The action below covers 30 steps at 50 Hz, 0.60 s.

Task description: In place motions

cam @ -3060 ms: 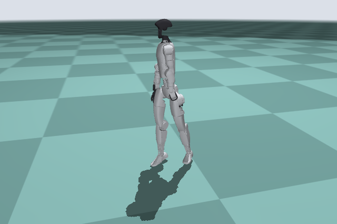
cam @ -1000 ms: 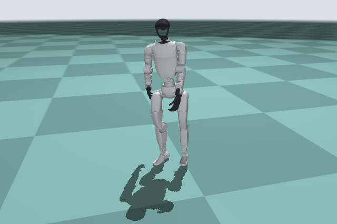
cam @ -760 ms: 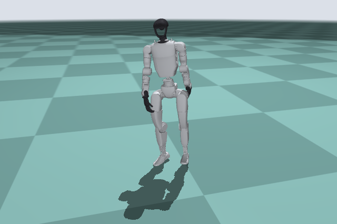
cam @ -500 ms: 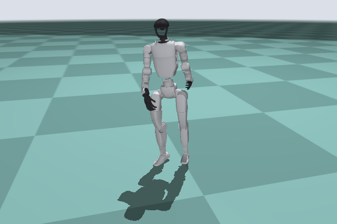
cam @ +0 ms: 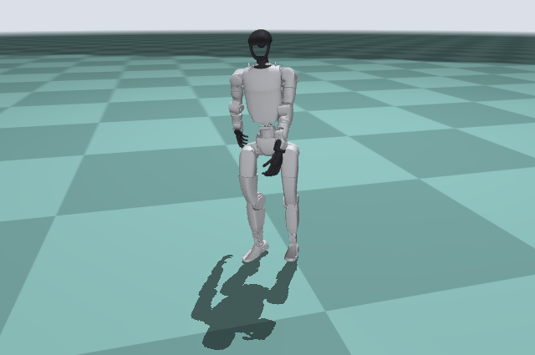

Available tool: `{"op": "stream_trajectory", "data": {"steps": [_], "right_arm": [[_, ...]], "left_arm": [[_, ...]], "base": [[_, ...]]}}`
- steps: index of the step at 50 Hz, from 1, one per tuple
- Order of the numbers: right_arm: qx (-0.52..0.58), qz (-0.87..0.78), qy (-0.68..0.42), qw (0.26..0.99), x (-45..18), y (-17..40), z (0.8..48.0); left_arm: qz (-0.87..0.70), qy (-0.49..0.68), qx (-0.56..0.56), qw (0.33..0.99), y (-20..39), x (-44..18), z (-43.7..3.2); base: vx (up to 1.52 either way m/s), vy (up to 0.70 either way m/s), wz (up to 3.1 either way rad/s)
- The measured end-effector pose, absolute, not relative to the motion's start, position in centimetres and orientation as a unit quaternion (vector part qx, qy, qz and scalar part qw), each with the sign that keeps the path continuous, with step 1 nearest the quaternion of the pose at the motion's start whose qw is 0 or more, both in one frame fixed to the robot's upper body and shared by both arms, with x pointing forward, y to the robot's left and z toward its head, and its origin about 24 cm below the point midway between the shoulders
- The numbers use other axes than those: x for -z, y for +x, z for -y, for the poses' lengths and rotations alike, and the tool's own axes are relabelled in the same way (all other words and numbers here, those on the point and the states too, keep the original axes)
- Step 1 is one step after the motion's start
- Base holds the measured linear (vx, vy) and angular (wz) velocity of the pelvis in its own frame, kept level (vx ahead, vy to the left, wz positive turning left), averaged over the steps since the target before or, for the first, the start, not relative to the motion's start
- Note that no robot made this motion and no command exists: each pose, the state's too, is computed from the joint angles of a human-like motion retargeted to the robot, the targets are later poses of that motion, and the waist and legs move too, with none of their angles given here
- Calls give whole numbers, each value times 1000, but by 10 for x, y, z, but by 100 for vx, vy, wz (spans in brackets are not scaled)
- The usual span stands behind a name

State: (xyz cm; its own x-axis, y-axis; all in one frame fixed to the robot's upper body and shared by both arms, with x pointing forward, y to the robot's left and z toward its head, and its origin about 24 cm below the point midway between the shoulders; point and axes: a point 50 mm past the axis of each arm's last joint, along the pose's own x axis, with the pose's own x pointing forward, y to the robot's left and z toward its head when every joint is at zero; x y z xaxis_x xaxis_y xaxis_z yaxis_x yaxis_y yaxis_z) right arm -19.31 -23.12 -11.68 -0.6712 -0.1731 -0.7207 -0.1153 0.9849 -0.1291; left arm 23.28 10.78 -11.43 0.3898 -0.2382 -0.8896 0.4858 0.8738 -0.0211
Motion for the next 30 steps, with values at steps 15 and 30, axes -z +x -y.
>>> {"op": "stream_trajectory", "data": {"steps": [15, 30], "right_arm": [[-342, -546, -287, 709, 155, 151, 159], [-379, -274, -325, 822, 94, 242, 108]], "left_arm": [[-887, -103, 58, 447, -105, 156, -146], [-930, -192, -74, 304, -203, 113, -140]], "base": [[4, 1, -25], [0, 0, -6]]}}
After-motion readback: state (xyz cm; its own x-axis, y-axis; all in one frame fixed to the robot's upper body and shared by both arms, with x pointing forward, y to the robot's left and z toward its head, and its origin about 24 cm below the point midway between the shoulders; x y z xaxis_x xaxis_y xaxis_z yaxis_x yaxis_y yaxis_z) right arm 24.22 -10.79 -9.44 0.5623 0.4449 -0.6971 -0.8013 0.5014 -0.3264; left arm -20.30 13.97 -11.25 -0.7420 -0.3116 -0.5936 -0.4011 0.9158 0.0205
